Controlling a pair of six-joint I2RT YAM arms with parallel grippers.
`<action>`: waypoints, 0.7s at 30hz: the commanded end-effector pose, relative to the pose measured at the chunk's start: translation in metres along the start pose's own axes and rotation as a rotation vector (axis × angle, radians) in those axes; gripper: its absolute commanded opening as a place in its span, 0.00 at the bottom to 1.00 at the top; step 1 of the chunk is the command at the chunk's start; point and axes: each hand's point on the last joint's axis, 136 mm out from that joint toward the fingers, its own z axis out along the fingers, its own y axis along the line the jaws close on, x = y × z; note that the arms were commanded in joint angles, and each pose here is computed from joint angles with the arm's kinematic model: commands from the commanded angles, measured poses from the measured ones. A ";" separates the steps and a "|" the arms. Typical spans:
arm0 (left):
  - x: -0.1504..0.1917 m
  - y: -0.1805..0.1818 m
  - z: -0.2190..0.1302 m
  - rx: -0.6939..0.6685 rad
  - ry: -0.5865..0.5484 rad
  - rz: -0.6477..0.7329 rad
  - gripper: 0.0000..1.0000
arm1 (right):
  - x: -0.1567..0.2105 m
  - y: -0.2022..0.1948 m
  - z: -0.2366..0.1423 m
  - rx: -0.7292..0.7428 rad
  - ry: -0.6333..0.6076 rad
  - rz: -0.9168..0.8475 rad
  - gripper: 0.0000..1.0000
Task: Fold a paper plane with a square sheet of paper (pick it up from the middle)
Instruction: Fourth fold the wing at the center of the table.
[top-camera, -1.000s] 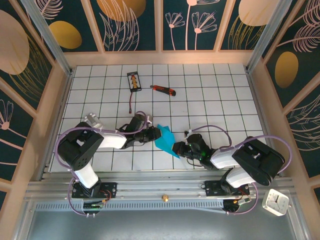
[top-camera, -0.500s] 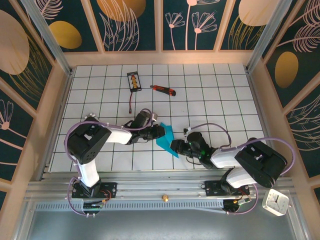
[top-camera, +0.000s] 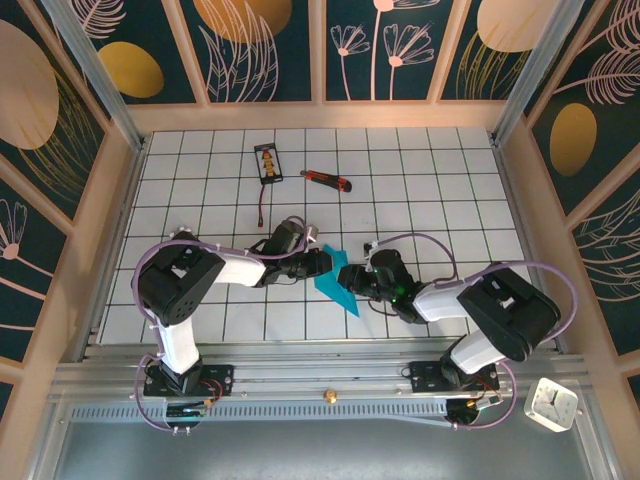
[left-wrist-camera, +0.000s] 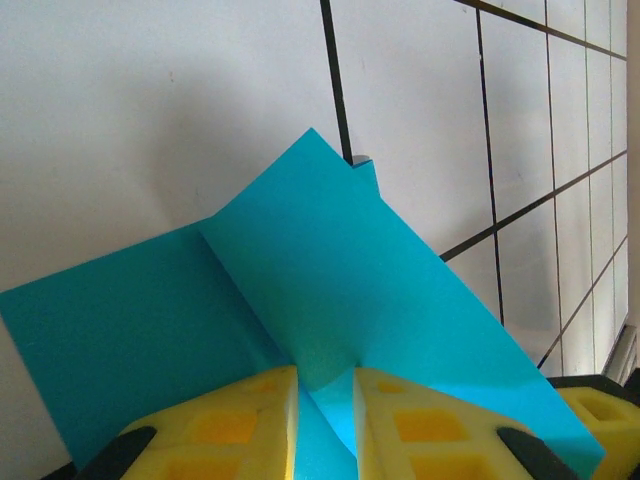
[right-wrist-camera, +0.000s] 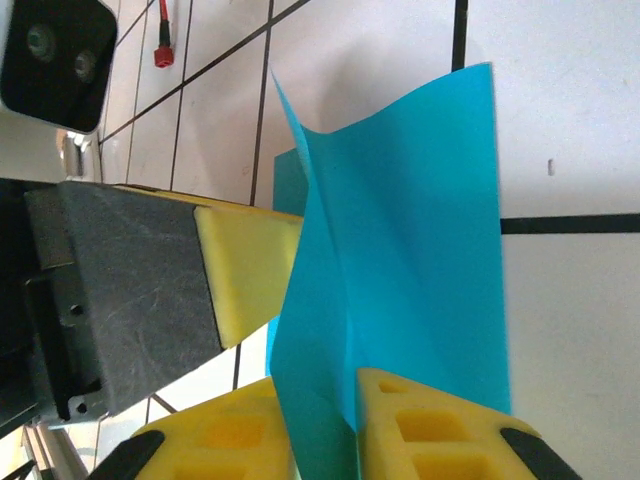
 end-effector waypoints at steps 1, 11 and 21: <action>0.001 0.002 0.003 -0.008 0.021 0.009 0.23 | -0.004 0.006 0.006 -0.024 0.008 -0.030 0.17; -0.003 0.004 -0.016 -0.018 -0.022 -0.015 0.35 | 0.002 0.004 0.010 -0.036 0.031 0.007 0.05; -0.002 0.013 -0.012 -0.026 -0.011 -0.035 0.39 | 0.005 0.011 0.013 -0.071 0.052 0.012 0.07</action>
